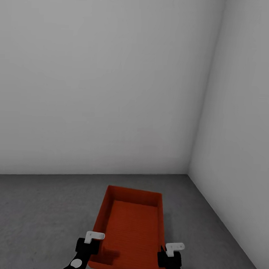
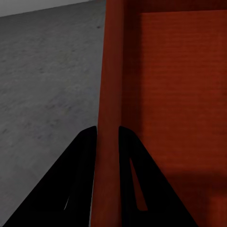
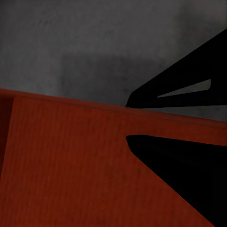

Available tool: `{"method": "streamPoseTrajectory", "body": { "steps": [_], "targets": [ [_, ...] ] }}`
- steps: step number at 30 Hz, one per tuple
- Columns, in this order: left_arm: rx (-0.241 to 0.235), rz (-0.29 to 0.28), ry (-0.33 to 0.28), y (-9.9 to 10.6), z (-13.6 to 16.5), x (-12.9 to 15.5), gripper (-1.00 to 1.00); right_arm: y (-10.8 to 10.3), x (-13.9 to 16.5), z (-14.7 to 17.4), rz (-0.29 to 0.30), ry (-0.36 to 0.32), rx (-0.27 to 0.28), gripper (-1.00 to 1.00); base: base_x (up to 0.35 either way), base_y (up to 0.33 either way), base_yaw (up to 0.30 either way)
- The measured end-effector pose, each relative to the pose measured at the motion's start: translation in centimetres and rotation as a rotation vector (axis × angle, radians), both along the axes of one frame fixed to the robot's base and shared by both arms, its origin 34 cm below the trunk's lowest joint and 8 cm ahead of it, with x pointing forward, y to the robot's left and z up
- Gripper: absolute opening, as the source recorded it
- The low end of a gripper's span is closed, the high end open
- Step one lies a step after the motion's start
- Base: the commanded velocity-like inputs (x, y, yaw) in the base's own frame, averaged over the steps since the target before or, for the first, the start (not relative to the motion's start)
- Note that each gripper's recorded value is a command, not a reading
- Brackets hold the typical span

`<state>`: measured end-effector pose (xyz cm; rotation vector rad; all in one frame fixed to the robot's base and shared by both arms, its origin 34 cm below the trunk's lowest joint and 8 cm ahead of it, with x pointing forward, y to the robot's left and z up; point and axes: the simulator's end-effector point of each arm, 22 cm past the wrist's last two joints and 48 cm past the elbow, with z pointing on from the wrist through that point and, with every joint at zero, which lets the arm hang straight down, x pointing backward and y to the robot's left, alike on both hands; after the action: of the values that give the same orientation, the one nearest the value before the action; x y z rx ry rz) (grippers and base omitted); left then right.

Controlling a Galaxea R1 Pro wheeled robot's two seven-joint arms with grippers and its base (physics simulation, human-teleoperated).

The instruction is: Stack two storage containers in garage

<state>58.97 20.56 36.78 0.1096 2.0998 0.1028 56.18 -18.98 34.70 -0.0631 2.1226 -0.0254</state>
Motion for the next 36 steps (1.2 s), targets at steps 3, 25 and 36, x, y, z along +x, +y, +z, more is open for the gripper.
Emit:
{"method": "streamPoseTrajectory", "body": {
  "steps": [3, 25, 36],
  "targets": [
    [0.0, 0.0, 0.0, 0.0, -0.7, -0.2, -1.0, 0.0, -0.2, -0.7, 0.0, 0.0, 0.0, -1.0, 0.0, 0.0, 0.0],
    [0.0, -0.001, 0.052, 0.0, -5.5, -1.7, -1.0, 0.0, -1.8, -5.3, -0.001, 0.052, 0.0, -1.0, 0.0, 0.0, 0.0],
    [0.0, -0.001, 0.097, 0.0, -7.8, -2.6, -1.0, 0.0, -2.8, -7.5, -0.001, 0.096, 0.0, -1.0, 0.0, 0.0, 0.0]
  ]
}}
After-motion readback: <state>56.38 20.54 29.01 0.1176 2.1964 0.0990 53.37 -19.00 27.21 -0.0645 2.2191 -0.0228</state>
